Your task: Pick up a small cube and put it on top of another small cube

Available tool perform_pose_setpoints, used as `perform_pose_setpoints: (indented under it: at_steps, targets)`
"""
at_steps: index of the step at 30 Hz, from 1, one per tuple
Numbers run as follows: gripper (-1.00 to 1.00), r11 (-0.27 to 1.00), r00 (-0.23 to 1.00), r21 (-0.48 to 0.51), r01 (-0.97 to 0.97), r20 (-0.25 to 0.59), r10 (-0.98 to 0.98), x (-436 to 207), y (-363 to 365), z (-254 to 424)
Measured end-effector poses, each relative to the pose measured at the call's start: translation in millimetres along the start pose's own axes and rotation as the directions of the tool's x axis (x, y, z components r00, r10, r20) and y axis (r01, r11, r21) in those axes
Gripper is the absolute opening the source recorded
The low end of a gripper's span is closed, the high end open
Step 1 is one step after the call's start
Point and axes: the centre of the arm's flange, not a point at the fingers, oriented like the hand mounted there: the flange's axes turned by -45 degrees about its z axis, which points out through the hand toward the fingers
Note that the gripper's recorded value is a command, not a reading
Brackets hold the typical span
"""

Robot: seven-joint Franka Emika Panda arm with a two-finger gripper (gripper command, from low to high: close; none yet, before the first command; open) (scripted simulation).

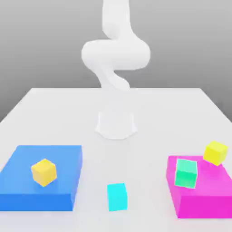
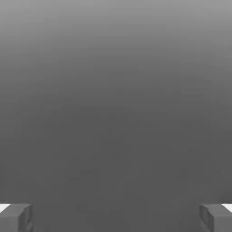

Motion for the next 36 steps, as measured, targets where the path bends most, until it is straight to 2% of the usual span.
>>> perform_pose_setpoints:
  at_steps: [10,20,22,27,28,36]
  targets:
    - [0.00,0.998,0.943,0.020,0.056,0.327,-0.060,-90.2,-1.2,216.3]
    - [0.00,0.993,0.784,0.073,0.094,0.609,-0.119,-258.2,-2.3,349.0]
    - [0.00,0.992,0.756,0.081,0.096,0.642,-0.126,-287.6,-2.4,364.8]
    - [0.00,0.992,0.747,0.084,0.097,0.653,-0.128,-326.3,-2.2,403.3]
    - [-1.00,0.992,0.747,0.084,0.097,0.653,-0.128,-332.2,-2.2,409.1]
    - [-1.00,0.992,0.746,0.084,0.097,0.653,-0.128,-328.2,-2.4,405.0]
